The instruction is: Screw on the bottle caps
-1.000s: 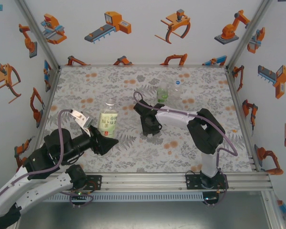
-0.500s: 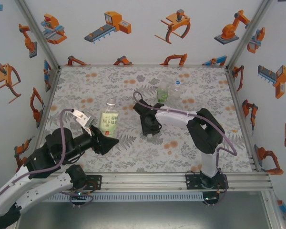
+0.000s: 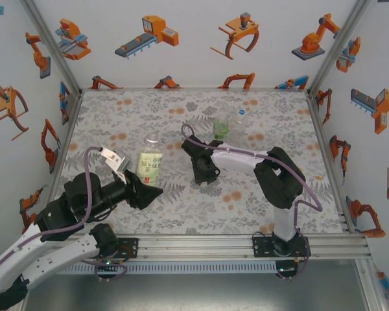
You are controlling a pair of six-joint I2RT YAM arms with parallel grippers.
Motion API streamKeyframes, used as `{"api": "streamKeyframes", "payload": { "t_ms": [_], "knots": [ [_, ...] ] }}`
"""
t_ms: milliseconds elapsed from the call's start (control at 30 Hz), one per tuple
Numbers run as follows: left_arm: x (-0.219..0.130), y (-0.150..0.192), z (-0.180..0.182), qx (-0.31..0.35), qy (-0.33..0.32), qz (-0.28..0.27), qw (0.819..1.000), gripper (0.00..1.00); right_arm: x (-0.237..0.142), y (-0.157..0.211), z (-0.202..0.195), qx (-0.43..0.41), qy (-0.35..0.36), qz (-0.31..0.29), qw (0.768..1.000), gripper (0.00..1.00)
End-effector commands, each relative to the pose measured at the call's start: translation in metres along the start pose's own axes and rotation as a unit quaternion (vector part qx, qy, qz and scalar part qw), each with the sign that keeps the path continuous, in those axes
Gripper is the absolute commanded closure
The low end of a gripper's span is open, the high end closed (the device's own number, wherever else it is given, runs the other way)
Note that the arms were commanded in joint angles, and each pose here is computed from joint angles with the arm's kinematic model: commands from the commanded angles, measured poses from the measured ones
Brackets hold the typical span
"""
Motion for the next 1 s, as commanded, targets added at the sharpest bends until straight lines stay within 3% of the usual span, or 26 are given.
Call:
{"api": "streamKeyframes", "payload": {
  "t_ms": [0,300,533,733,967],
  "knots": [
    [0.0,-0.007,-0.004,-0.003,0.01,-0.013,1.0,1.0,-0.001,0.003,0.0,-0.003,0.005,0.011,1.0,0.67],
    [-0.001,0.001,-0.006,0.04,0.014,0.024,0.999,1.0,-0.044,-0.011,0.005,-0.024,-0.025,-0.032,0.999,0.9],
    [-0.001,0.01,-0.015,0.119,0.046,0.071,0.989,1.0,-0.105,-0.021,0.02,-0.086,-0.107,-0.088,0.987,0.96],
    [0.003,0.022,-0.025,0.18,0.095,0.116,0.972,1.0,-0.174,-0.026,0.026,-0.149,-0.169,-0.169,0.959,0.97],
    [0.002,0.032,-0.037,0.267,0.16,0.141,0.94,1.0,-0.254,-0.013,0.025,-0.24,-0.236,-0.273,0.901,1.0]
  ]
}}
Point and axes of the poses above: each hand's point on the last joint's axis, 136 mm out from that joint toward the fingers, its own x axis out along the fingers, its own z axis along the line the jaws close on, y = z × x, the point moved 4 cm from there along -x, back along the fingers, and after that the axes turned 2 degrees about -x, right-handed, at the moved point
